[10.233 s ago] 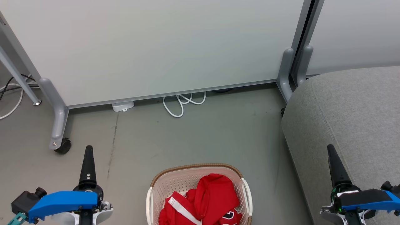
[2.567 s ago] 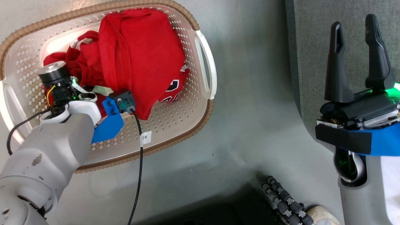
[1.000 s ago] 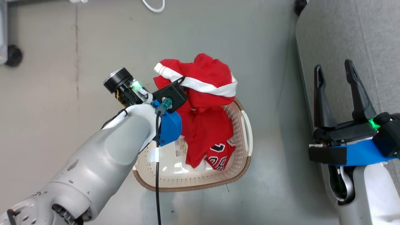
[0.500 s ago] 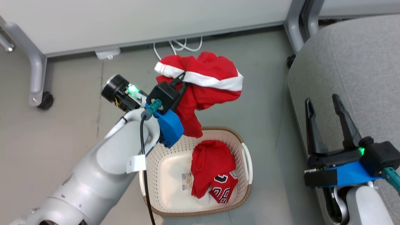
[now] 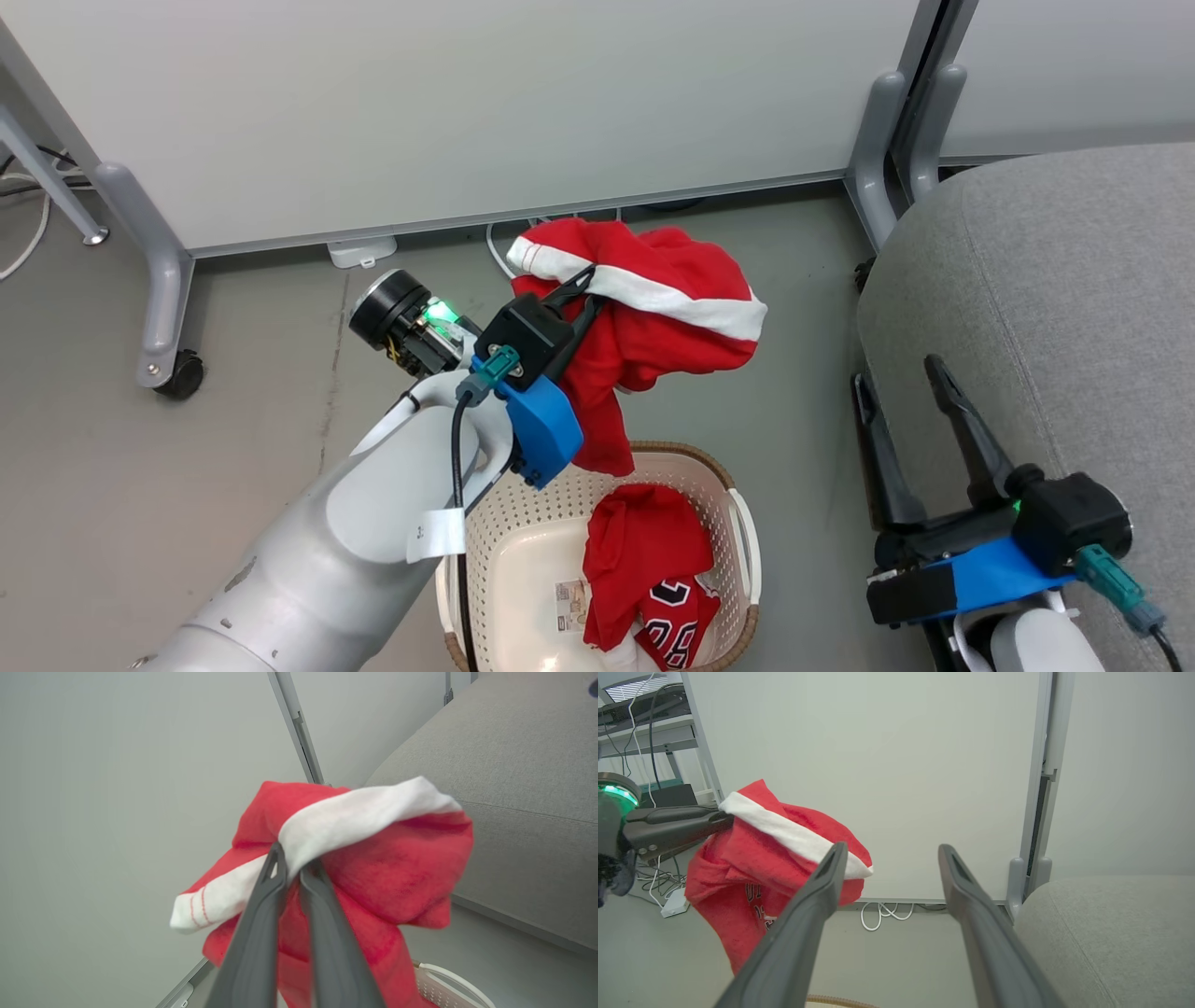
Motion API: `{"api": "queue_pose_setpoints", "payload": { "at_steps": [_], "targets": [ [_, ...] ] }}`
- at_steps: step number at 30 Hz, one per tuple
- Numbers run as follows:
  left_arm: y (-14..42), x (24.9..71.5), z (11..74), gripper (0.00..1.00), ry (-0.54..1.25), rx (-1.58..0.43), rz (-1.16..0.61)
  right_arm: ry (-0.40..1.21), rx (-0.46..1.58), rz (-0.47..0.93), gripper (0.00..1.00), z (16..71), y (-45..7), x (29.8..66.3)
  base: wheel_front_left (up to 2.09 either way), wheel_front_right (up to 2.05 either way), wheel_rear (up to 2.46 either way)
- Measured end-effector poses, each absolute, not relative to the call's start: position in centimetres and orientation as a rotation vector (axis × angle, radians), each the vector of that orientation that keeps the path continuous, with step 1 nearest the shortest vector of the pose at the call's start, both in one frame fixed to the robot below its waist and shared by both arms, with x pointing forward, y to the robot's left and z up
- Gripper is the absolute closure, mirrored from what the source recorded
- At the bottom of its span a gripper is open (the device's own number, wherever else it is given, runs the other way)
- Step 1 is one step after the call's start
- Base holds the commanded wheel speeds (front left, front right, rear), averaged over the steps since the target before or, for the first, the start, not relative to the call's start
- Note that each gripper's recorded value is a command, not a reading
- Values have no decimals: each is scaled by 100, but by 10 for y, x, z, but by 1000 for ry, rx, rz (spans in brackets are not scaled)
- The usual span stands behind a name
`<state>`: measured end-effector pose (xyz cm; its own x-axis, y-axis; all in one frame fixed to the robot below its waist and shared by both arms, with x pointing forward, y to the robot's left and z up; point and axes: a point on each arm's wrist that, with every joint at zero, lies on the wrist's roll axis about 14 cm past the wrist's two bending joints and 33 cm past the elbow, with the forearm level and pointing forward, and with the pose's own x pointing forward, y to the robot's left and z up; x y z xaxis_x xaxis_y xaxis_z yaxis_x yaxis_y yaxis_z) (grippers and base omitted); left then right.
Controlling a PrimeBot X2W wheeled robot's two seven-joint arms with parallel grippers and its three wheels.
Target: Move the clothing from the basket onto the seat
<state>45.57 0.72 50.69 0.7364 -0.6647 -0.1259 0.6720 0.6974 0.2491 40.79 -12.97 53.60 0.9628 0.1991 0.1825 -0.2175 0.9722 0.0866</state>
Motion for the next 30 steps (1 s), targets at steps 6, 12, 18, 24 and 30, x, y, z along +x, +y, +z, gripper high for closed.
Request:
{"api": "queue_pose_setpoints", "payload": {
  "at_steps": [6, 12, 18, 24, 30],
  "targets": [
    [5, 456, 513, 100, 11, 279, -745, -147, 118, 264, 0, 528, -111, 405, 0, 0, 0],
    [2, 458, 517, 100, 0, 275, -747, -130, 114, 336, 0, 524, -87, 407, 0, 0, 0],
    [-2, 458, 519, 100, -8, 272, -757, -108, 111, 427, 0, 518, -57, 407, 0, 0, 0],
    [-7, 460, 521, 100, -14, 266, -764, -84, 98, 516, 0, 512, -29, 409, 0, 0, 0],
    [-9, 461, 521, 100, -18, 261, -767, -69, 93, 584, 0, 509, -7, 416, 0, 0, 0]
  ]
}}
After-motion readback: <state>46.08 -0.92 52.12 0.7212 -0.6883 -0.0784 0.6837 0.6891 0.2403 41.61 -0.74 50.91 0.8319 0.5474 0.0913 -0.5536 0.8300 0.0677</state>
